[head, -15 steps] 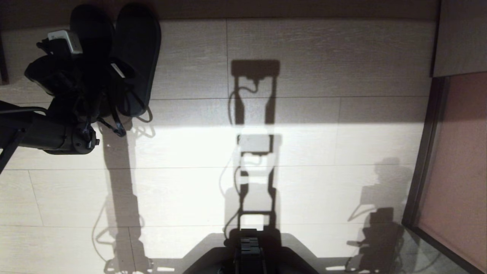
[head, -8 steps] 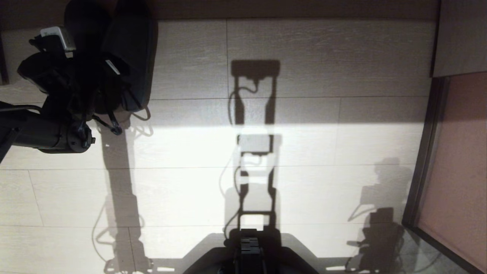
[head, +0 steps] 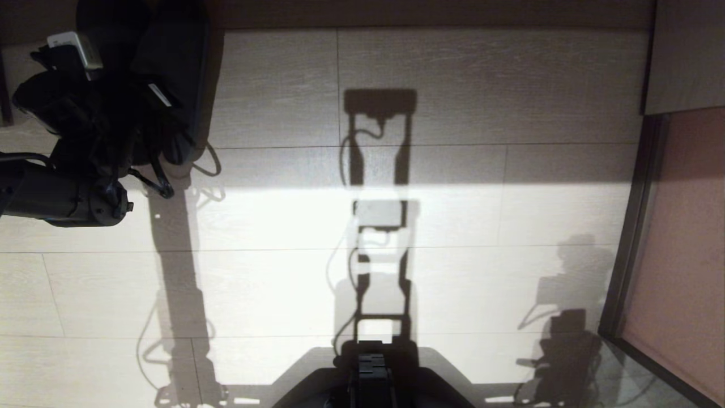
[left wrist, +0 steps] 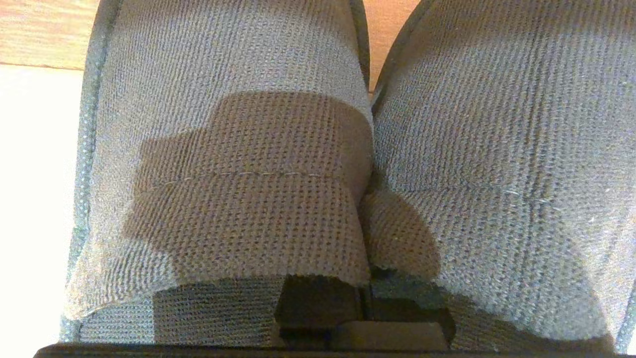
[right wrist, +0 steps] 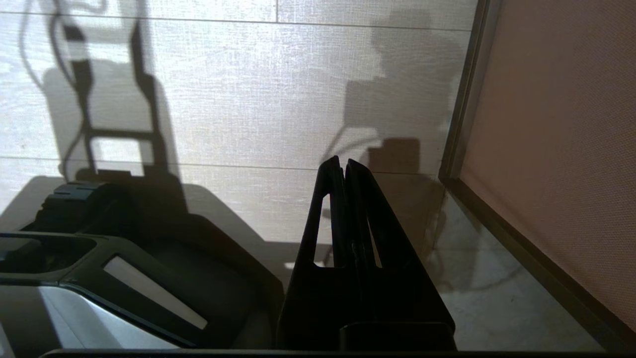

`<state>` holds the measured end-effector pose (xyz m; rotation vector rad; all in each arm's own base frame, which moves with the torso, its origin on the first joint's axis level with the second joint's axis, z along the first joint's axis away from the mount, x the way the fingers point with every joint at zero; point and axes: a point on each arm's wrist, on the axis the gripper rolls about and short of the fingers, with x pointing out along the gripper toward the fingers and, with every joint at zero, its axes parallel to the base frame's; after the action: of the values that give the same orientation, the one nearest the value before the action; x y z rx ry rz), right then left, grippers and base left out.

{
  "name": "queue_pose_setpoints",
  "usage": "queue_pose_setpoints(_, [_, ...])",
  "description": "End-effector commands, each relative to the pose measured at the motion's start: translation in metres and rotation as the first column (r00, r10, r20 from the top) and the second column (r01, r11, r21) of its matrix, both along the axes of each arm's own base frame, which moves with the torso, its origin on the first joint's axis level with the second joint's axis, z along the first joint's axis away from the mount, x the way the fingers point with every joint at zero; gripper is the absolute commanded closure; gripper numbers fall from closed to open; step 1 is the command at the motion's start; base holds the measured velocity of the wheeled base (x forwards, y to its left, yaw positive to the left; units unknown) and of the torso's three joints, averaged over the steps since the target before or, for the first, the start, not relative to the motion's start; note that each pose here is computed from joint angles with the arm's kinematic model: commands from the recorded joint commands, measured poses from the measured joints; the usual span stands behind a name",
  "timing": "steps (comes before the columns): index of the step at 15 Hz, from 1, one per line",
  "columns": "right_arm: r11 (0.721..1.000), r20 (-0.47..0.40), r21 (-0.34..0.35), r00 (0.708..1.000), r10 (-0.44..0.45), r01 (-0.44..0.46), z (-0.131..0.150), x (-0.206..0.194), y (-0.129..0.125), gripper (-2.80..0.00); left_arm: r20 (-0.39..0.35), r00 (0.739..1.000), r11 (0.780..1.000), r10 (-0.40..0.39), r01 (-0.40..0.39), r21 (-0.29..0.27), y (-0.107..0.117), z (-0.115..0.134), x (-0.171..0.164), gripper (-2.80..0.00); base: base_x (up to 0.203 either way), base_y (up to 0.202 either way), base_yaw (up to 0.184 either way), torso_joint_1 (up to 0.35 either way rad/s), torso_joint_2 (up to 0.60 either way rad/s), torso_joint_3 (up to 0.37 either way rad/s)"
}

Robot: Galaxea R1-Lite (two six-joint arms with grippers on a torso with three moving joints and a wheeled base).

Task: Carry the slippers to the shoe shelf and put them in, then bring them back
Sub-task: Pick up the slippers on the floor

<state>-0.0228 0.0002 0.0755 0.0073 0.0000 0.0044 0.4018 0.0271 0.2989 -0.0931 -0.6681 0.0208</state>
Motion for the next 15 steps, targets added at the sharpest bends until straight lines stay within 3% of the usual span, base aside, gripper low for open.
queue_pose_setpoints(1, [1.0,0.002,0.0,1.0,0.001,-0.001,0.0,0.0,0.0,0.0,0.027,1.0,1.0,0.011,-0.012,0.007,0.006,0.015,-0.017,0.0,0.0,0.0,0.0,0.0,0.0,0.0])
queue_pose_setpoints(3, [1.0,0.002,0.0,1.0,0.0,0.0,0.0,0.0,0.0,0.0,0.022,0.999,1.0,0.027,-0.027,0.005,0.011,0.02,-0.028,0.0,0.0,0.0,0.0,0.0,0.0,0.0])
queue_pose_setpoints(8, [1.0,0.002,0.0,1.0,0.0,0.0,0.0,0.0,0.0,0.0,-0.076,0.995,0.998,0.062,-0.06,0.027,0.007,0.009,-0.075,0.0,0.0,0.0,0.0,0.0,0.0,0.0])
queue_pose_setpoints(11, [1.0,0.002,0.0,1.0,0.0,0.0,0.0,0.0,0.0,0.0,-0.167,0.982,0.996,0.09,-0.085,0.036,0.004,-0.011,-0.101,0.0,0.0,0.0,0.0,0.0,0.0,0.0])
queue_pose_setpoints(15, [1.0,0.002,0.0,1.0,0.001,-0.001,0.0,0.0,0.0,0.0,-0.256,0.957,0.99,0.136,-0.123,0.065,0.006,-0.013,-0.149,0.0,0.0,0.0,0.0,0.0,0.0,0.0])
